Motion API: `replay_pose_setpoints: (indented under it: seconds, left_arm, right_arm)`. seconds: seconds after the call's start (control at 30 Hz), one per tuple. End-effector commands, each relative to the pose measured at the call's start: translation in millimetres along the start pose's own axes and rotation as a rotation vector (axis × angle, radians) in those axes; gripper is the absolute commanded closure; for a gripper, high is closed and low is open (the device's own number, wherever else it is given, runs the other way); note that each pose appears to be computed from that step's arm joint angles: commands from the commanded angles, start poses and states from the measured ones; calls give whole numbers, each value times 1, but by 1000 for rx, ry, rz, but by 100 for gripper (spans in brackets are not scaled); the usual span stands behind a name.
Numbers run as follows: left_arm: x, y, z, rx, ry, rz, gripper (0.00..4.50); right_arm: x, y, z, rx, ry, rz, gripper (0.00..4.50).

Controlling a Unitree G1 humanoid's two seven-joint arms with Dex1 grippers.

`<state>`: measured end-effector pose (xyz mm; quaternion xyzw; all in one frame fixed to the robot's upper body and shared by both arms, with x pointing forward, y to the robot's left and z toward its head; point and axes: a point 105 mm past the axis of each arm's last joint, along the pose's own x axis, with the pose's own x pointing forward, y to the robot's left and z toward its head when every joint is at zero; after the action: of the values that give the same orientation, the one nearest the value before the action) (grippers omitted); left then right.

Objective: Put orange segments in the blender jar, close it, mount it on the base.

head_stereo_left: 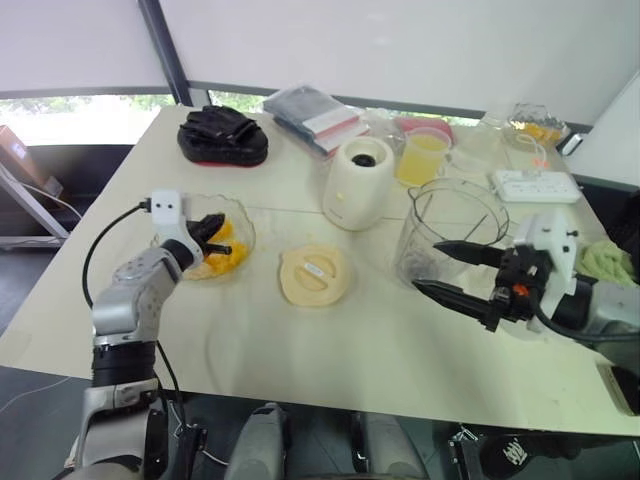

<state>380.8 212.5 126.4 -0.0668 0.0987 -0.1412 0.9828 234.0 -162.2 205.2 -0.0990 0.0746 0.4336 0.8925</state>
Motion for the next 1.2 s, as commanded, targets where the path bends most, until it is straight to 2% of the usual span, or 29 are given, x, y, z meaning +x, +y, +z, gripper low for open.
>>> replay_pose_setpoints:
  seconds: [0.03,0.13,0.3,0.53,0.73,1.2]
  left_arm:
    - [1,1,18,30,19,-10,364]
    - [3,5,25,22,56,-38,227]
    - [8,6,38,-27,140,-124,227]
    - [12,8,25,-96,367,-234,227]
    - [11,15,12,-59,511,-258,227]
    - [19,21,-7,61,621,-280,227]
  right_arm:
    - [0,0,8,-38,-30,3,81]
    - [1,1,8,-38,-33,6,81]
    - [4,4,6,-32,-45,0,81]
    - [9,13,0,-4,-79,-40,81]
    - [8,26,-8,38,-111,-115,81]
    - [9,38,-12,62,-140,-191,81]
